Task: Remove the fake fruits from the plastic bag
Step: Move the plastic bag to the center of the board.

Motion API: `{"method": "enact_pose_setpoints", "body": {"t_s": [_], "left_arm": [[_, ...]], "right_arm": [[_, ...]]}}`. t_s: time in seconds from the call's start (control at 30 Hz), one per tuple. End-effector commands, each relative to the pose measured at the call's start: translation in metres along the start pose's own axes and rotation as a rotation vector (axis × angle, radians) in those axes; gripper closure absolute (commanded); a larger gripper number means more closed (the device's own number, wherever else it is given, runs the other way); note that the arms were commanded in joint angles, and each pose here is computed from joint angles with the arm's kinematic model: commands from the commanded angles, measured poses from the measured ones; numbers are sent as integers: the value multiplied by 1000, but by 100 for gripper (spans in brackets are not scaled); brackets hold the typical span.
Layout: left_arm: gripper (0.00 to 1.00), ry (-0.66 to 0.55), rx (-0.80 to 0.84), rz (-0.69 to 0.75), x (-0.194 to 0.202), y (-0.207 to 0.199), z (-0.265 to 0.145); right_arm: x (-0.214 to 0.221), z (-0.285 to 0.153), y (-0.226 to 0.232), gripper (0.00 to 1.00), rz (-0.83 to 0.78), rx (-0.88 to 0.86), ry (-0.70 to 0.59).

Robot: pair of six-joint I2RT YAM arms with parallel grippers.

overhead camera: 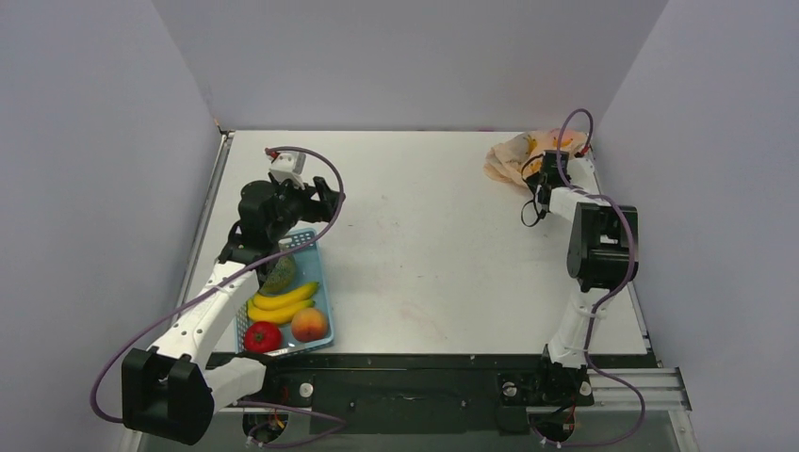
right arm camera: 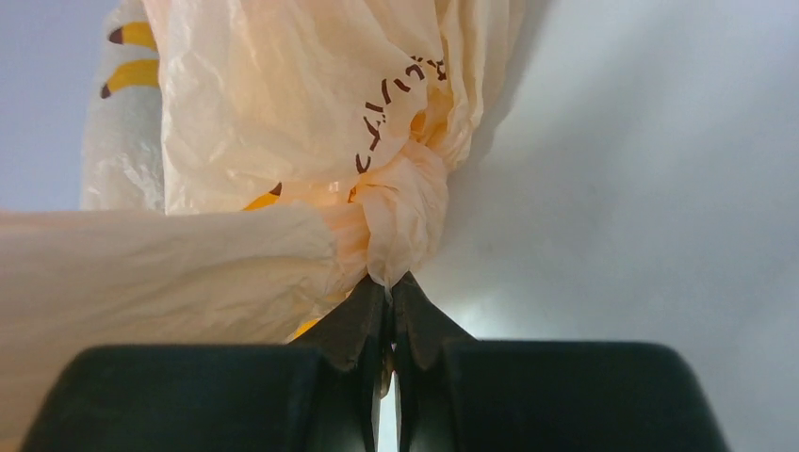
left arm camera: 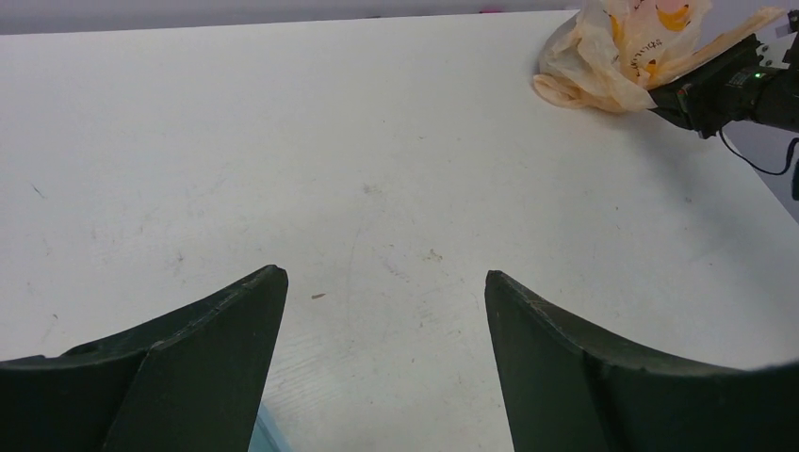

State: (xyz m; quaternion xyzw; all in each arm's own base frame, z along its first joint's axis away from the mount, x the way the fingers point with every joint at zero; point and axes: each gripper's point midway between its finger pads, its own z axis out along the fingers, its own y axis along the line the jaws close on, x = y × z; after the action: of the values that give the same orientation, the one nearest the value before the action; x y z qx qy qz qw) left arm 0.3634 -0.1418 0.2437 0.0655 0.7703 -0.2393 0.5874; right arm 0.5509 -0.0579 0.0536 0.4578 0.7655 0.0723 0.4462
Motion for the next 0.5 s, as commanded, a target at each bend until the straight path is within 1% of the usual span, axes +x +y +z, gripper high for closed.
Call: {"method": "enact_pose_setpoints", "body": {"t_s": [0.0, 0.1, 0.23, 0.27, 0.37, 0.47], "left_arm": [[25, -66, 21, 64, -26, -8, 1], [25, -16, 1, 156, -7, -12, 6], [25, 58, 24, 261, 13, -35, 13], [25, 76, 52, 276, 20, -47, 14], [25, 99, 89, 308, 29, -65, 13], [25, 100, 129, 315, 31, -79, 12]], "right_arm": [[-21, -45, 6, 100, 22, -43, -84], [-13, -63, -16, 100, -22, -4, -84], [-11, -83, -46, 100, -81, 64, -100], [-12, -88, -51, 100, -87, 78, -107], [-10, -112, -63, 100, -99, 86, -107], [-5, -135, -62, 100, -146, 68, -106]]}}
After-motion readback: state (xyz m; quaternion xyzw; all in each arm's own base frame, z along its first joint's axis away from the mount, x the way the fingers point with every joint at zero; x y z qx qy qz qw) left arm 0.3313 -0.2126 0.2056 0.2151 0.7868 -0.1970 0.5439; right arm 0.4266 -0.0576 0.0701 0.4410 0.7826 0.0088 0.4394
